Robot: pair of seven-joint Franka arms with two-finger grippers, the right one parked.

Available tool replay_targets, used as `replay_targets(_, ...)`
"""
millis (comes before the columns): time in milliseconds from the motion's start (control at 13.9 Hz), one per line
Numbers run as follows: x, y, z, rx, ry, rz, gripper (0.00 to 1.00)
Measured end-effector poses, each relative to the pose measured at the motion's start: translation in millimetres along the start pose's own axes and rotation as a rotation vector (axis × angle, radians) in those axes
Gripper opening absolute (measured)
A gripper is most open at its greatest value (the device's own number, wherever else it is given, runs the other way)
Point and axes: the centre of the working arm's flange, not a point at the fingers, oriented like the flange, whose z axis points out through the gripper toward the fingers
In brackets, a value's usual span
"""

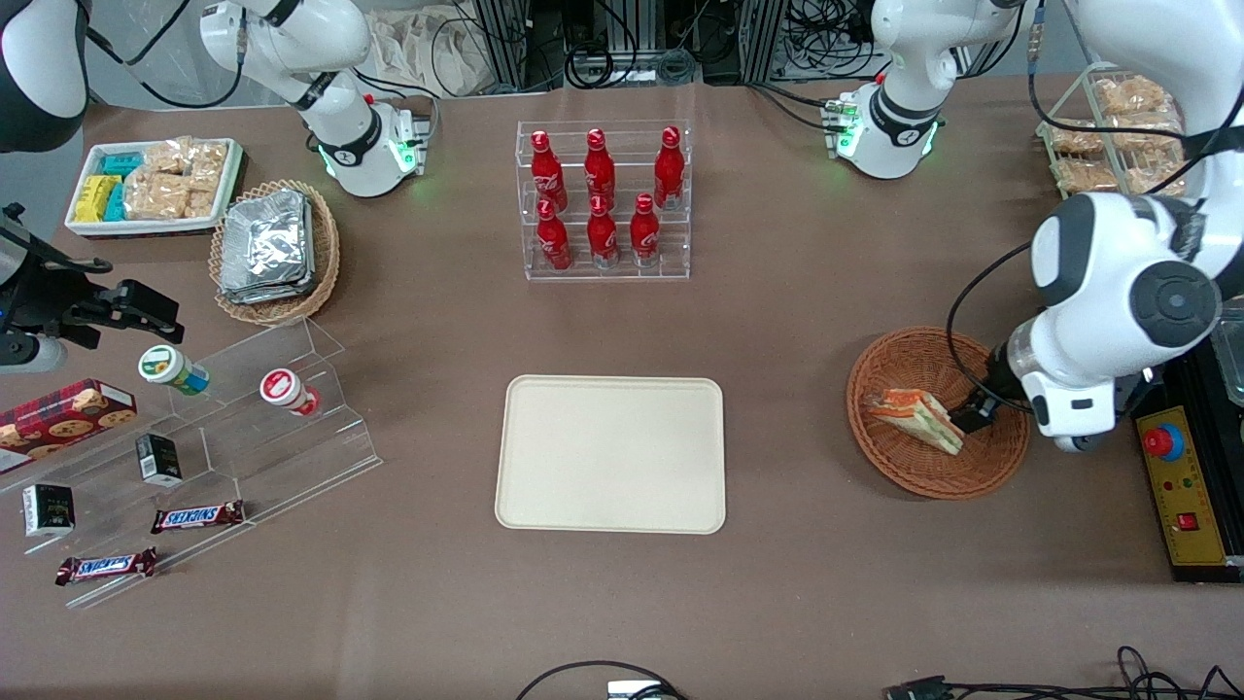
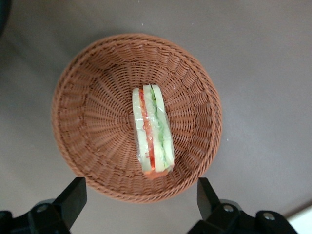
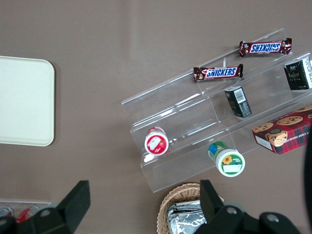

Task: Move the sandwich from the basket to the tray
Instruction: 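Lower the open left gripper over the wrapped sandwich in the basket, then close the left gripper on the sandwich and lift it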

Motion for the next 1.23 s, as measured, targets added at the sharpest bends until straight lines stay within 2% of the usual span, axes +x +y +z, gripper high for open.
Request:
replay_targets(289, -5, -4, 42, 0.015, -0.019, -0.065, 1.00)
replay_targets(433, -2, 1, 57, 0.003, -0.021, -0.083, 1.00)
replay_targets(649, -1, 13, 81, -0.035, -0.019, -0.117, 1.00)
replay_targets(722, -3, 16, 88, -0.036, -0.024, -0.125, 1.00)
replay_targets(1227, -6, 17, 117, 0.001, -0.047, -0.130, 1.00)
